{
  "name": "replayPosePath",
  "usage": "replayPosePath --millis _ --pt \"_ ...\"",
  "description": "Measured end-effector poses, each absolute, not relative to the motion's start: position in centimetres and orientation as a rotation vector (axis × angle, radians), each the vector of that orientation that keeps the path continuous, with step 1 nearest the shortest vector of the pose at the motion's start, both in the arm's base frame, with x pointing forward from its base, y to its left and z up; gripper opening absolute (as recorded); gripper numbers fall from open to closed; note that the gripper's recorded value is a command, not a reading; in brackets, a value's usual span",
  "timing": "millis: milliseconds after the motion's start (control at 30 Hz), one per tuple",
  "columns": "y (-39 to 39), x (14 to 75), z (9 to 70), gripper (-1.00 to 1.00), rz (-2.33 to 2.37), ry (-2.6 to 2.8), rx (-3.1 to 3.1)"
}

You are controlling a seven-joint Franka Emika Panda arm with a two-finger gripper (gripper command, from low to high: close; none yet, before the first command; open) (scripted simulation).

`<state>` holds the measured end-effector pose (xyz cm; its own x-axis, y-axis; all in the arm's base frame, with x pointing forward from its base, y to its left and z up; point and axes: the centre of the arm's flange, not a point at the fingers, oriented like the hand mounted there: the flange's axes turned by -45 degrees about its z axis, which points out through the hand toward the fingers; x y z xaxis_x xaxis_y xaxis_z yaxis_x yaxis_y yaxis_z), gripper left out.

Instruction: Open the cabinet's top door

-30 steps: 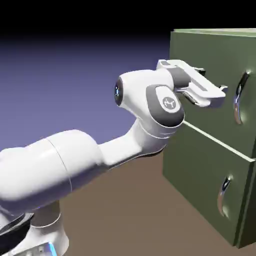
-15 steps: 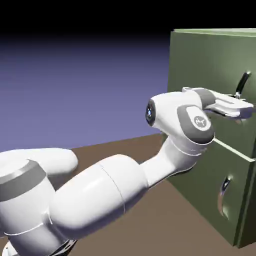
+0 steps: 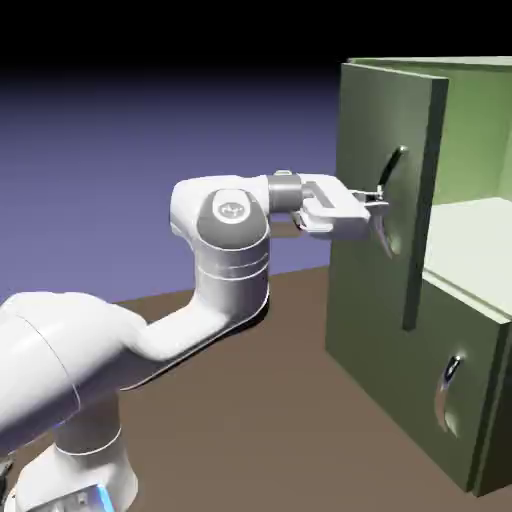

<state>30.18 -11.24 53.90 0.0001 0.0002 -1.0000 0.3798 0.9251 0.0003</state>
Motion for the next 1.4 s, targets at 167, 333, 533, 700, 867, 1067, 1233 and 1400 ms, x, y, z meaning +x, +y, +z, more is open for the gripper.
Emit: replayPosePath --millis 167,333,533,700,867,1067,1233,1400 --pt "-7.7 26.5 53.9 -1.0 -0.391 1.535 0.391" --pt "-4.7 23.9 53.9 -1.0 -0.457 1.522 0.457" --pt "-1.5 21.6 53.9 -1.0 -0.523 1.507 0.523" --pt "1.1 20.0 53.9 -1.0 -0.574 1.494 0.574" --pt "3.9 18.6 53.9 -1.0 -0.626 1.479 0.626" --pt "7.9 16.8 53.9 -1.0 -0.699 1.455 0.699" --pt "12.2 15.5 53.9 -1.0 -0.773 1.429 0.773" --pt "17.3 14.4 53.9 -1.0 -0.859 1.394 0.859"
